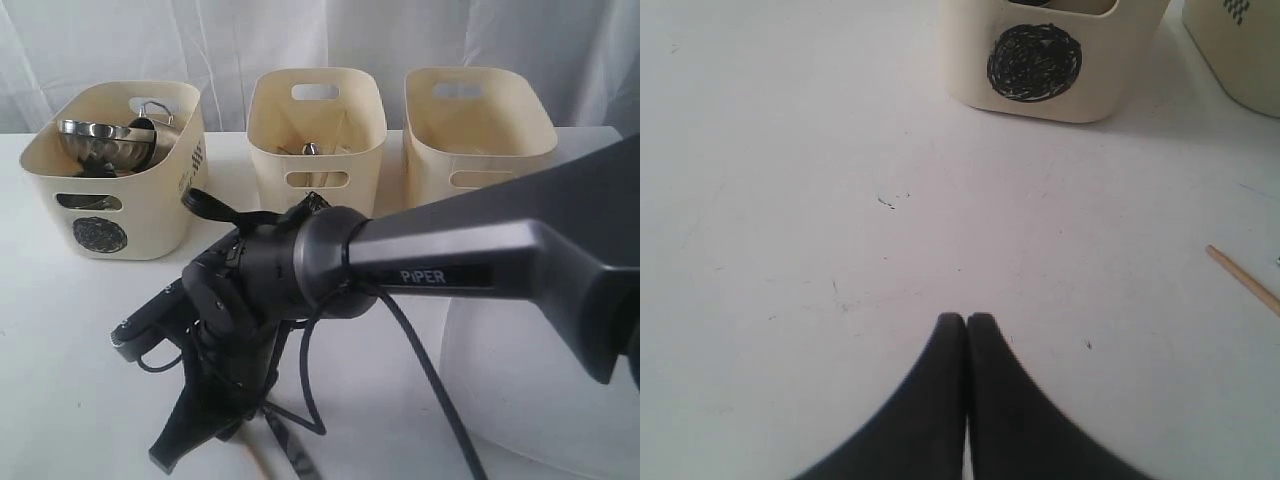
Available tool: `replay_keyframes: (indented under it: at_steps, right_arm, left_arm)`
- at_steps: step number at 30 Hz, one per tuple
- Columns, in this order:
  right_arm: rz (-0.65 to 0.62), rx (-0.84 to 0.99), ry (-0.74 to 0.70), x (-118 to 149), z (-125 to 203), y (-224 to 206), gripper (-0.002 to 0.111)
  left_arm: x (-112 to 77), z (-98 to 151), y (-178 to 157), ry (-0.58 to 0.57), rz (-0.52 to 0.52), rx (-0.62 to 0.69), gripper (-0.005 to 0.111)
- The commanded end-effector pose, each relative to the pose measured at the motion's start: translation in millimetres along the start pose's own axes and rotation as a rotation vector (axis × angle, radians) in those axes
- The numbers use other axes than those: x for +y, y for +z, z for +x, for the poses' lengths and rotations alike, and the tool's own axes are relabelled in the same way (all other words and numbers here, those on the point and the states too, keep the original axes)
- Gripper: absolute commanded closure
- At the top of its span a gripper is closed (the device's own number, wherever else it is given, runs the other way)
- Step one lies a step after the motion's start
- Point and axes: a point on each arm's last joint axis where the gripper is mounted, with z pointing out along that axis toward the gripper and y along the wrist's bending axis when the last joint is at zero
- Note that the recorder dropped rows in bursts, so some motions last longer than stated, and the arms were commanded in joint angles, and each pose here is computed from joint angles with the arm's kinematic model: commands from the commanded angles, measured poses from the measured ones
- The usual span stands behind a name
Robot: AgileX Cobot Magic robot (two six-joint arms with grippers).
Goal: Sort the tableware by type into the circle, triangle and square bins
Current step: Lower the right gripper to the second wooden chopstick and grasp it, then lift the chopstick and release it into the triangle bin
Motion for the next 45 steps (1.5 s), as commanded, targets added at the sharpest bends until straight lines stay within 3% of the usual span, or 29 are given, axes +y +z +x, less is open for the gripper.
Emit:
replay_keyframes:
  at_steps: [1,3,11,16,19,22,31,36,39,45]
  right_arm:
    - [-0.003,0.053,0.012,-0.6,7.1,13.6,0.097]
    - [-0.003,0.051,0.013,-0.6,6.9,13.6,0.108]
    - [-0.006,-0.002,0.031,-0.1,-2.3,8.0,0.108]
    - [-0.028,-0.140,0.044,3.1,-23.2,-38.8,0.108]
    - [0.020,-0.241,-0.006,-2.3,-30.9,-74.1,0.108]
    - [0.093,-0.330,-0.010,-20.8,-32.7,-104.9,0.108]
    - [0.214,-0.744,0.198,-97.1,-27.8,-197.0,0.108]
    - [0.284,-0.902,0.328,-147.3,-13.2,-198.8,0.108]
    - [0.294,-1.088,0.423,-171.4,-4.6,-197.9,0.108]
    - [0.303,-1.432,0.458,-197.3,-1.6,-201.6,0.108]
  left_arm:
    - [0.2,0.4,0.0,-0.002,-0.003,-0.003,0.107]
    - [0.2,0.4,0.0,-0.002,-0.003,-0.003,0.107]
    - [0.2,0.4,0.0,-0.002,-0.003,-0.003,0.107]
    - [0.2,0.4,0.0,-0.002,-0.003,-0.003,0.107]
    - [0.2,0.4,0.0,-0.002,-0.003,-0.003,0.107]
    - [0.2,0.4,0.0,-0.002,-0.003,-0.003,0.107]
    - [0.2,0.4,0.0,-0.002,-0.003,-0.003,0.107]
    - [0.2,0.4,0.0,-0.002,-0.003,-0.003,0.107]
    - [0.2,0.4,0.0,-0.002,-0.003,-0.003,0.107]
    - [0.2,0.4,0.0,-0.002,-0.003,-0.003,0.107]
